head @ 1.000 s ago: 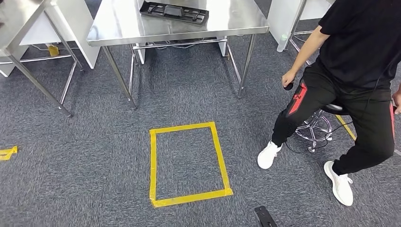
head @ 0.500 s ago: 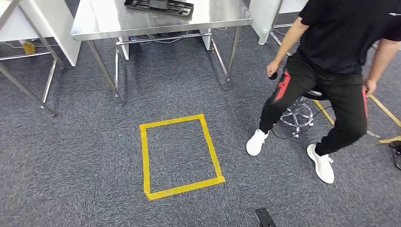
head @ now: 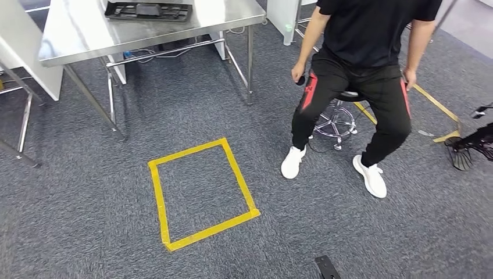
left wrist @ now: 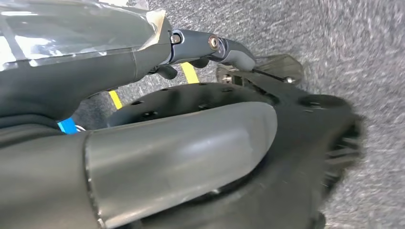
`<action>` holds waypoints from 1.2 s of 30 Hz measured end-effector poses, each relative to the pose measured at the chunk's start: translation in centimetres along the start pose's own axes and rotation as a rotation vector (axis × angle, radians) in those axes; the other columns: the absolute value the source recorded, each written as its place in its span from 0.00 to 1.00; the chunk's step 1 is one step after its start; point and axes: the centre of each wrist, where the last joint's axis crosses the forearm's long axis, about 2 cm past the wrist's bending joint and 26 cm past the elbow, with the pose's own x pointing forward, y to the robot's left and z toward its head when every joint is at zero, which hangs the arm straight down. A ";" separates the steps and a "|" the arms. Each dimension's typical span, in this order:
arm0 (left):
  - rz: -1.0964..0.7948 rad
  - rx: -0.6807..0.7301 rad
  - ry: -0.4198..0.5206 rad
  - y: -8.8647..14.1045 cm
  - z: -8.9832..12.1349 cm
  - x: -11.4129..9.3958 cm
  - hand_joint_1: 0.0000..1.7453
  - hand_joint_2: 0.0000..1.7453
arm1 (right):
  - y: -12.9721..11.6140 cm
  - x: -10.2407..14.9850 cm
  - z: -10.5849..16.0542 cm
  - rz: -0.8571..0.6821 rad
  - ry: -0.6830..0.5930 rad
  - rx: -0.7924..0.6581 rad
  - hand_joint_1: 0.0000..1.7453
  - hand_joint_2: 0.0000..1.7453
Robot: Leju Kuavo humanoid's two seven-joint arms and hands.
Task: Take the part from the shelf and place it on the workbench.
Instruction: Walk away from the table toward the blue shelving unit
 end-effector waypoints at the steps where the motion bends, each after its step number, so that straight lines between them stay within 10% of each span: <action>1: 0.000 0.000 0.001 0.0 0.0 0.0 0.00 0.00 | 0.0 -0.1 0.0 0.000 0.002 0.000 0.00 0.00; 36: -0.035 -0.016 0.021 -0.3 0.3 -0.5 0.00 0.00 | -0.3 -0.1 0.0 0.036 0.026 0.017 0.00 0.00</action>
